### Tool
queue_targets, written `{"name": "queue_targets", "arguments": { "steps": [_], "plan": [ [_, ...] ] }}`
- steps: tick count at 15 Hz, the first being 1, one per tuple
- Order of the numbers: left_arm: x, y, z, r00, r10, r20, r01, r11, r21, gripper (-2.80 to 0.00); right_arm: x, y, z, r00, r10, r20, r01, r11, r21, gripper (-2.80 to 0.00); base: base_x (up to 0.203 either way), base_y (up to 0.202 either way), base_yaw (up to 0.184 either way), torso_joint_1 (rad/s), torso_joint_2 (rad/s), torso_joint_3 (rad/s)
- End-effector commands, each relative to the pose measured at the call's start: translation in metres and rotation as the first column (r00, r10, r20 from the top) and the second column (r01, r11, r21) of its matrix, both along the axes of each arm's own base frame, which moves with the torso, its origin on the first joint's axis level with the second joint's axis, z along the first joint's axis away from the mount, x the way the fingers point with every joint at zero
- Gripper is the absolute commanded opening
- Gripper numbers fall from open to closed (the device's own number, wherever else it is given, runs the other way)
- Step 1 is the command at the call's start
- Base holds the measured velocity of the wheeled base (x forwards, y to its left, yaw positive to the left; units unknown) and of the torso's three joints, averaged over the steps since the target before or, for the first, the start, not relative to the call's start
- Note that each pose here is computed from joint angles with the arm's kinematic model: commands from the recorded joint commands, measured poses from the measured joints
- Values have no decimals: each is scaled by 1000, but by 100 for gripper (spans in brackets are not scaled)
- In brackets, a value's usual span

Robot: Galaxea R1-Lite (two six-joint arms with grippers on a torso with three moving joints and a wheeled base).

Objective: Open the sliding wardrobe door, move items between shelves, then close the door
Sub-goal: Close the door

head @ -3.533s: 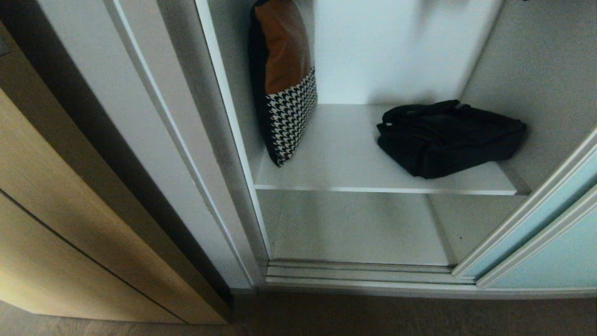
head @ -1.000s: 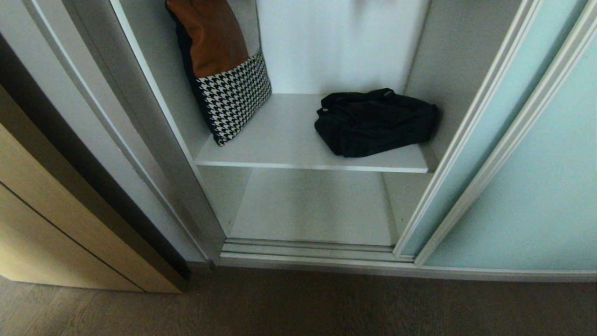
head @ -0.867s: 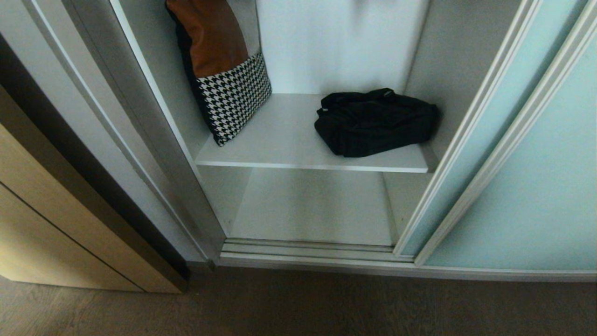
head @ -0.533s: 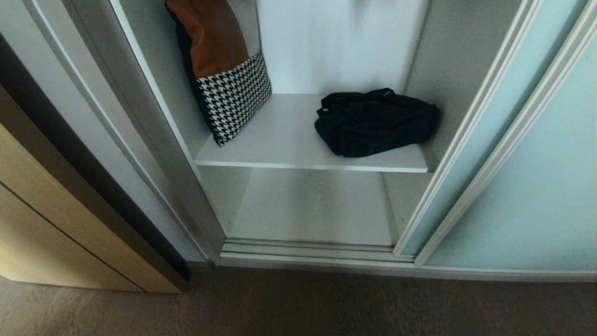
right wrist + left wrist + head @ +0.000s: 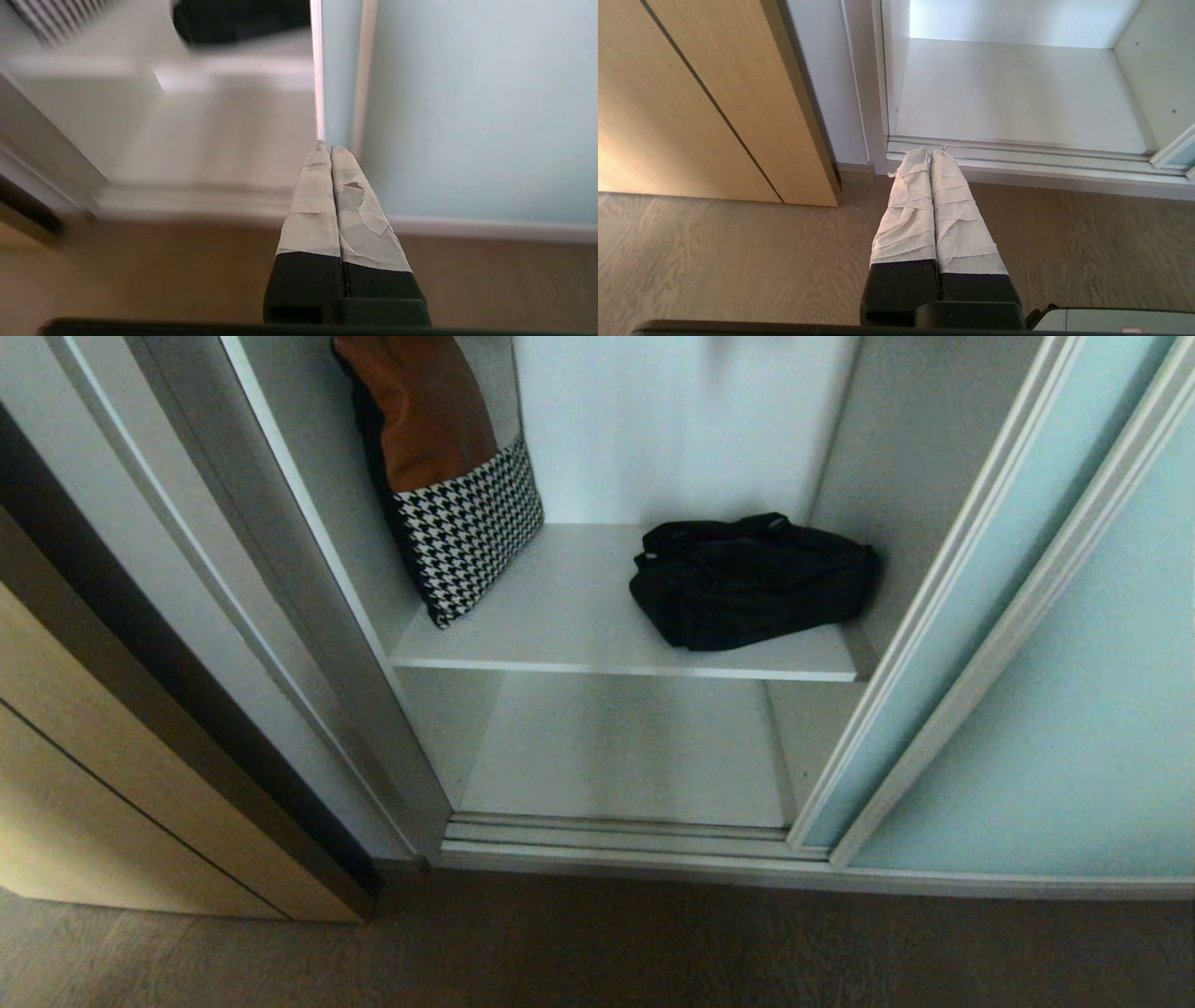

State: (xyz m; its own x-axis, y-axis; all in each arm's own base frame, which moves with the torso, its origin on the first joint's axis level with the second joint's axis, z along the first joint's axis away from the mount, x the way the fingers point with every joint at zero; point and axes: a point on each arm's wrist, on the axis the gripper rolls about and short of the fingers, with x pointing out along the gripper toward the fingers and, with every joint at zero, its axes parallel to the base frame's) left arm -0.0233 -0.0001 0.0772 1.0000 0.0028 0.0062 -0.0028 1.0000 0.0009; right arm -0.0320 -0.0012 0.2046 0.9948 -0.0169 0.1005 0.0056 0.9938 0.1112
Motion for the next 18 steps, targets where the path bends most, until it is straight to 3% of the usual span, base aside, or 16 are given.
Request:
{"name": "queue_targets", "arguments": {
  "steps": [1,5,9,14,18],
  "plan": [
    [0,0,0,1000,0,-2,0,1000,0,-280,40,1,55,997,15,-78,-13,999,33,-280,0,0,0,0,0,0],
    [0,0,0,1000,0,-2,0,1000,-1,-280,82,3,89,988,62,-144,-54,997,58,-280,0,0,0,0,0,0],
    [0,0,0,1000,0,-2,0,1000,-1,-280,134,2,117,980,47,-195,-29,995,93,-280,0,0,0,0,0,0],
    [0,0,0,1000,0,-2,0,1000,-1,-280,178,-16,130,964,34,-265,27,975,222,-280,0,0,0,0,0,0],
    [0,0,0,1000,0,-2,0,1000,-1,-280,202,-46,124,946,92,-312,21,941,339,-280,0,0,0,0,0,0]
  ]
}}
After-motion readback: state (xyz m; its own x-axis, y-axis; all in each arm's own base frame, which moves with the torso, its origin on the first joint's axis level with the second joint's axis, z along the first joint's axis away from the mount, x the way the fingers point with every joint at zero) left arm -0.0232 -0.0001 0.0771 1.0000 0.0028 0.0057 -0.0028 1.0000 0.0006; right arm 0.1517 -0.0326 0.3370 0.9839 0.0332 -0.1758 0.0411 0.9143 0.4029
